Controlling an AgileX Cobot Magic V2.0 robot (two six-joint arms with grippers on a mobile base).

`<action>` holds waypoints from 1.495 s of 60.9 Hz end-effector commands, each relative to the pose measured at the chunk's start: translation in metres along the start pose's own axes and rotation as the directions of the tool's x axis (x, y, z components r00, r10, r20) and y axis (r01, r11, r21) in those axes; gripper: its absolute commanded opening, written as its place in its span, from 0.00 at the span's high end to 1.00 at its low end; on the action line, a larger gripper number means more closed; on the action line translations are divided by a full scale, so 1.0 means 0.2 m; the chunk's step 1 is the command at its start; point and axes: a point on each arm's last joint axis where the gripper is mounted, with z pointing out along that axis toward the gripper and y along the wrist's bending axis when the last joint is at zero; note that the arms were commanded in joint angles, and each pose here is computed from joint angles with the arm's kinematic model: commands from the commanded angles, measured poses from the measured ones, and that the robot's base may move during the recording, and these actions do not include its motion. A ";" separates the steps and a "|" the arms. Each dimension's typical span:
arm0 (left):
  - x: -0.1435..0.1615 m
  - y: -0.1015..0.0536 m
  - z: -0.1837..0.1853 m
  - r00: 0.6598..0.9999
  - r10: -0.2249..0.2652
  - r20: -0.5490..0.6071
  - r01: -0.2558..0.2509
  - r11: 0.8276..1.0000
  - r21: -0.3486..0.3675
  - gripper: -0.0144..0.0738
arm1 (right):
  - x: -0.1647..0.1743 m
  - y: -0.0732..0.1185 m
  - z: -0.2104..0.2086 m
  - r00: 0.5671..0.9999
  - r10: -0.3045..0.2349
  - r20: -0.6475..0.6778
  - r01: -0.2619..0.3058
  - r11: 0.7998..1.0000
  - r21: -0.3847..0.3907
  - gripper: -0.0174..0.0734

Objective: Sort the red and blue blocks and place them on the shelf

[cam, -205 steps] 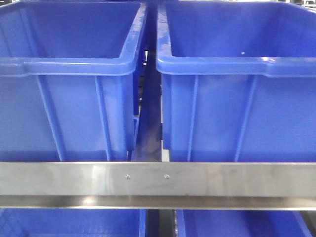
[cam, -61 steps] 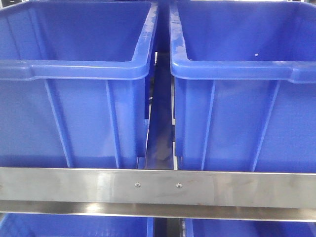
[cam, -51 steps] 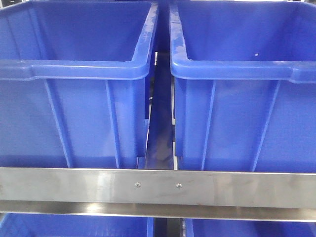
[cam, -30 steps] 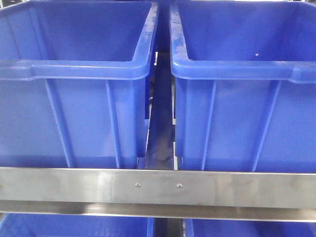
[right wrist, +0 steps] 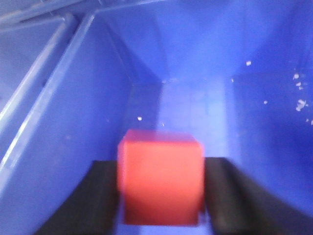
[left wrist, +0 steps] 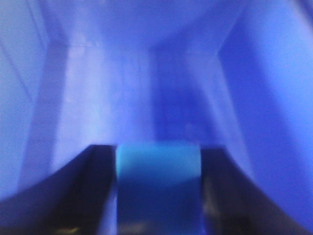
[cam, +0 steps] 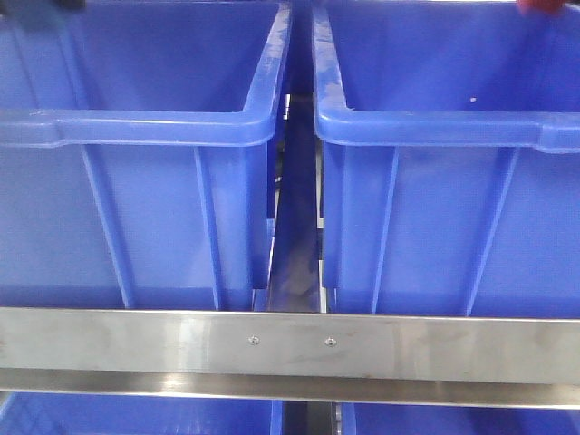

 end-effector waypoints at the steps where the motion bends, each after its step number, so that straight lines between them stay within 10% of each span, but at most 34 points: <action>1: -0.12 -0.02 -0.06 0.992 -0.004 0.128 0.001 1.000 0.024 0.12 | -0.12 0.03 -0.04 0.990 -0.018 0.138 0.023 0.999 -0.036 0.21; 17: -0.12 -0.02 -0.08 0.993 -0.010 0.121 0.007 1.000 0.024 0.35 | -0.13 0.03 -0.04 0.989 -0.017 0.150 0.024 0.999 -0.039 0.25; 24: -0.13 -0.03 -0.13 0.994 -0.027 0.110 0.024 0.999 0.029 0.73 | -0.14 0.04 -0.04 0.988 -0.017 0.156 0.024 0.999 -0.041 0.59; 27: -0.14 -0.03 -0.17 0.992 -0.027 0.125 0.023 0.999 0.033 0.67 | -0.14 0.04 -0.06 0.987 -0.017 0.158 0.024 0.999 -0.044 0.78; 45: -0.08 -0.02 -0.51 0.962 -0.033 0.269 0.016 0.998 0.065 0.69 | -0.17 0.06 -0.32 0.987 -0.067 0.147 0.074 0.997 -0.038 0.73; 62: 0.33 0.07 -0.79 0.958 -0.047 0.283 0.027 0.997 0.073 0.69 | 0.10 -0.04 -0.68 0.983 -0.068 0.173 0.076 0.996 -0.043 0.73; 91: 0.51 0.10 -0.91 0.941 -0.081 0.330 0.051 0.994 0.100 0.69 | 0.28 -0.10 -0.84 0.977 -0.065 0.205 0.077 0.996 -0.050 0.73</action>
